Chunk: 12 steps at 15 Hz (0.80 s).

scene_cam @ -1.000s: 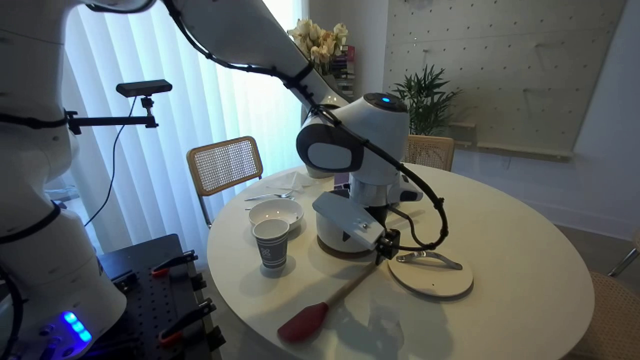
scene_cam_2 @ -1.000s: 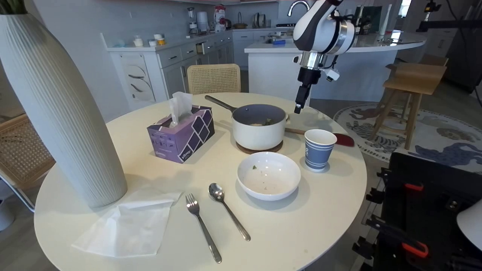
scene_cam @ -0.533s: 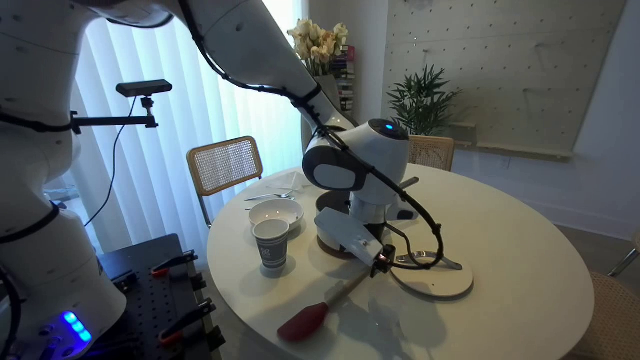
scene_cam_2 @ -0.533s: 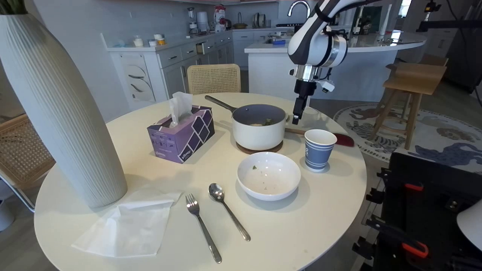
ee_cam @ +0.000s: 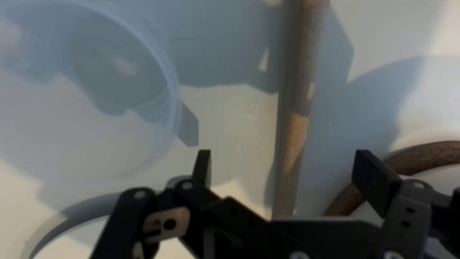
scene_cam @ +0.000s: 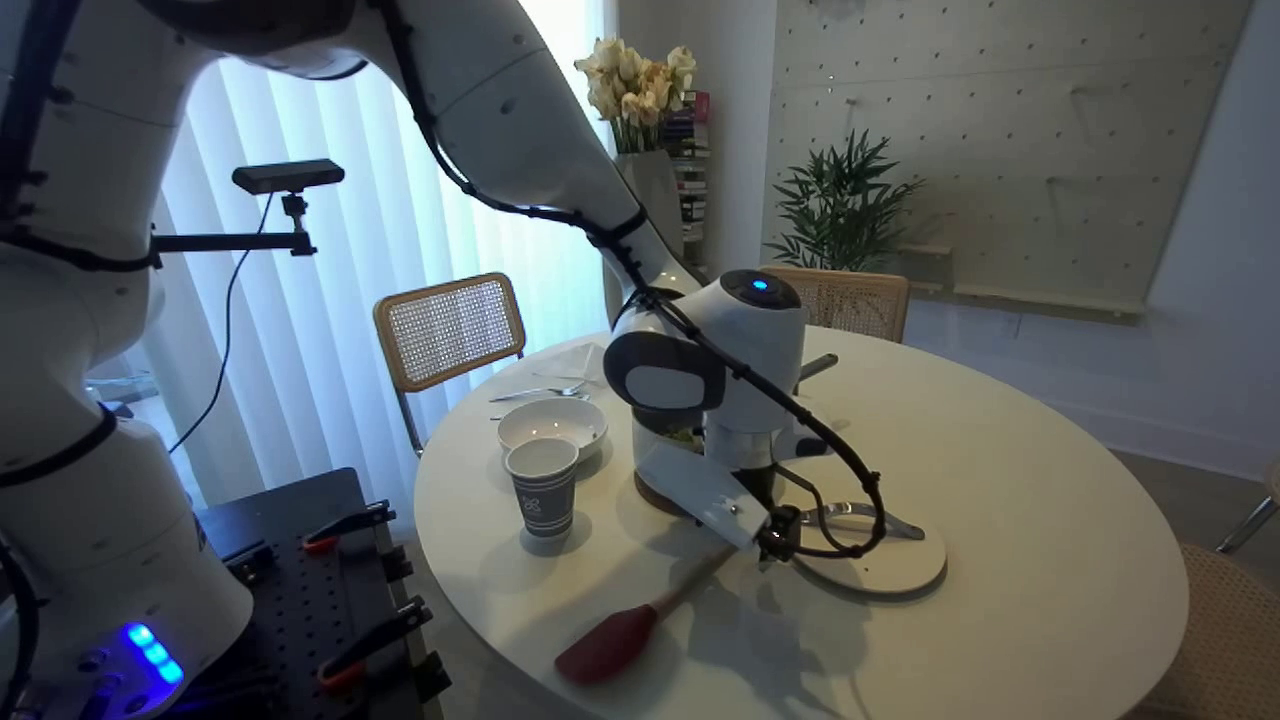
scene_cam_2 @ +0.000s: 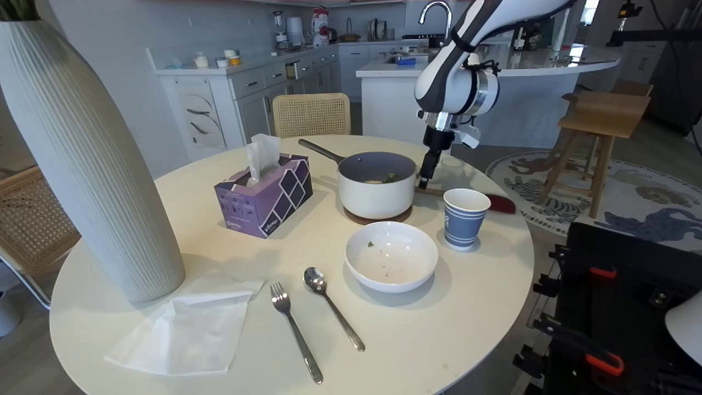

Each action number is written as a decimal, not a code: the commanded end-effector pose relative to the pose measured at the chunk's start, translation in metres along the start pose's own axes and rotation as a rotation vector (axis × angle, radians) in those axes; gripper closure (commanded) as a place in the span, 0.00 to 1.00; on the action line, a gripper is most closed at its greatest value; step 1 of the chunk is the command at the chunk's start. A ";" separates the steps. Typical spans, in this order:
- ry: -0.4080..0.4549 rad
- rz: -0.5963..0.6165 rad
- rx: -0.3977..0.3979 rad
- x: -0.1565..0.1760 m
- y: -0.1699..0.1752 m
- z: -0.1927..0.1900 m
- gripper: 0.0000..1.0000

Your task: Remove the lid from the white pot, pick up the broccoli from the white bowl and place it inside the pot, move the tissue square to the left, pick up the spatula and use it to stir inside the white pot, place the spatula on the table, place the white lid on top of the pot

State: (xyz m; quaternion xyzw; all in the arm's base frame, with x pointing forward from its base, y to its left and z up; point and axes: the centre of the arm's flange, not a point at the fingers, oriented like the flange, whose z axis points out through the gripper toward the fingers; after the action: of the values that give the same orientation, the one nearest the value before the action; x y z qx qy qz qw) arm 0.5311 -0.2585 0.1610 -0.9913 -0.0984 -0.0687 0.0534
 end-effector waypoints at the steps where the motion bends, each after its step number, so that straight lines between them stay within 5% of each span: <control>1: 0.017 -0.002 -0.037 0.008 -0.003 0.010 0.00; 8: 0.020 -0.015 -0.067 0.013 -0.010 0.020 0.00; 9: 0.021 -0.017 -0.070 0.014 -0.011 0.021 0.19; 12: 0.032 -0.010 -0.084 0.016 -0.011 0.018 0.42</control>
State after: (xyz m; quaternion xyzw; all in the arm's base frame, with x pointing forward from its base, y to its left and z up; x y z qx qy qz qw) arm 0.5422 -0.2435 0.1448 -0.9908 -0.1080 -0.0787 0.0209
